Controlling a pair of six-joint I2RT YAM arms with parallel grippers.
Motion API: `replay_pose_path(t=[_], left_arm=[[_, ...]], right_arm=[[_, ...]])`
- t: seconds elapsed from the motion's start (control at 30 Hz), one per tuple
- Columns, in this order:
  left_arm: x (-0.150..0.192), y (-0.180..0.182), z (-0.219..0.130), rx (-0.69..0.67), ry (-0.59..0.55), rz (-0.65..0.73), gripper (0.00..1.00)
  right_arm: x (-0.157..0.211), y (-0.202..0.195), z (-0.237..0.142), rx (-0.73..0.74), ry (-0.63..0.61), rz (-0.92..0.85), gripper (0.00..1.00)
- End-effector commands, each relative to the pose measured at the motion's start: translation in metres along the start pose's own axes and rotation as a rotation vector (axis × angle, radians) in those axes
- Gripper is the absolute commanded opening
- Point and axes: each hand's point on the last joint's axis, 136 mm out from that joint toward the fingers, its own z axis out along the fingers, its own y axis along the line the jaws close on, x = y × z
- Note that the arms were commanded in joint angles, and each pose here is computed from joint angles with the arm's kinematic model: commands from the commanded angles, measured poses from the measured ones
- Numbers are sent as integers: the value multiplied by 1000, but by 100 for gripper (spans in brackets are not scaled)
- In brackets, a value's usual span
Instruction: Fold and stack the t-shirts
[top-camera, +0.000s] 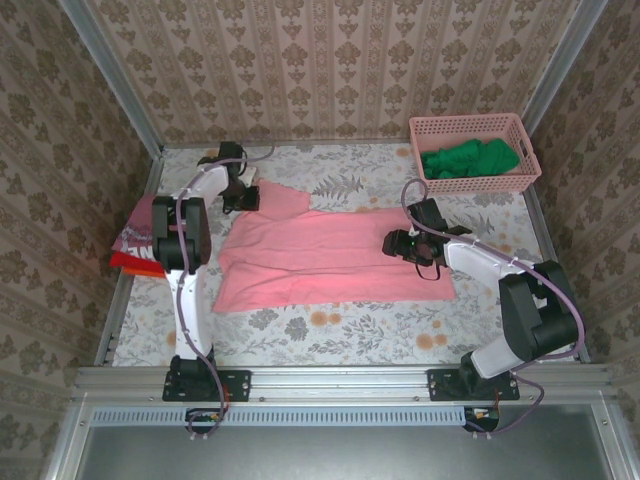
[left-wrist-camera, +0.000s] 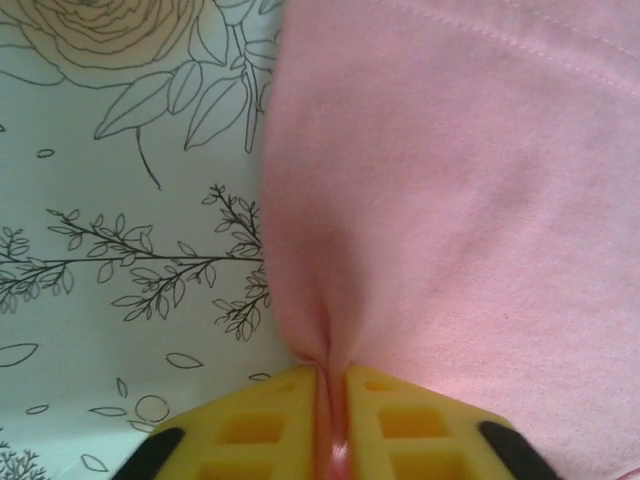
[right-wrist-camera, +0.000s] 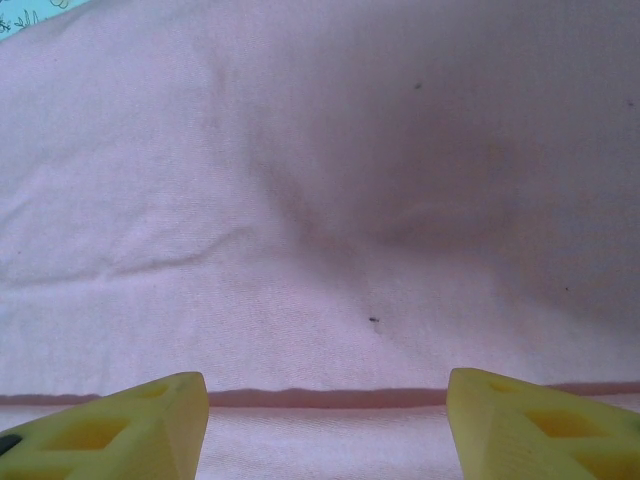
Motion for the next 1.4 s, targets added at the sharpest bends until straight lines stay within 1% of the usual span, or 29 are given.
replay_pose_path(t=[0.0, 0.03, 0.07, 0.2, 0.27, 0.3, 0.33, 0.47, 0.53, 0.73, 0.83, 0.9, 1.0, 1.13, 1.23, 1.37], left_arm=[[-7, 9, -24, -33, -55, -26, 9], [-7, 10, -25, -34, -59, -33, 9], [-7, 11, -25, -33, -63, -38, 12], [-7, 13, -26, -32, -66, -49, 14], [-8, 12, -27, -27, -70, -54, 22], [-8, 13, -27, -25, -71, -60, 23], [-9, 13, -29, -24, -76, -61, 23], [-7, 13, -29, -24, -78, -67, 15], [-6, 12, -28, -18, -72, -66, 15], [2, 6, -17, 28, -38, -73, 23], [4, 6, -15, 35, -28, -73, 23], [5, 7, -13, 34, -19, -75, 20], [6, 7, -11, 39, -10, -75, 20], [8, 8, -8, 38, 1, -75, 15], [11, 10, -6, 26, 18, -76, 21], [13, 14, -5, 6, 27, -71, 20]], right_arm=[[-3, 1, 3, 4, 1, 0, 65], [-2, 1, 3, 3, 2, 1, 65], [-2, 1, 3, 2, 3, 2, 65], [-2, 1, 3, 4, 2, 3, 65], [-2, 0, 4, 5, 2, 4, 65], [-2, 0, 4, 7, 4, 4, 65], [-2, 0, 4, 8, 4, 5, 65], [-1, 0, 5, 9, 8, 6, 65], [-1, 0, 6, 6, 9, 6, 65], [-3, 1, 6, 6, 8, 4, 65], [-2, 1, 7, 7, 9, 4, 65], [-3, 1, 7, 5, 9, 5, 65], [-3, 1, 7, 6, 8, 4, 65], [-5, 1, 5, 6, 0, 2, 65], [-10, 1, 2, 18, -13, -9, 65], [-18, 3, -2, 15, -29, -14, 65]])
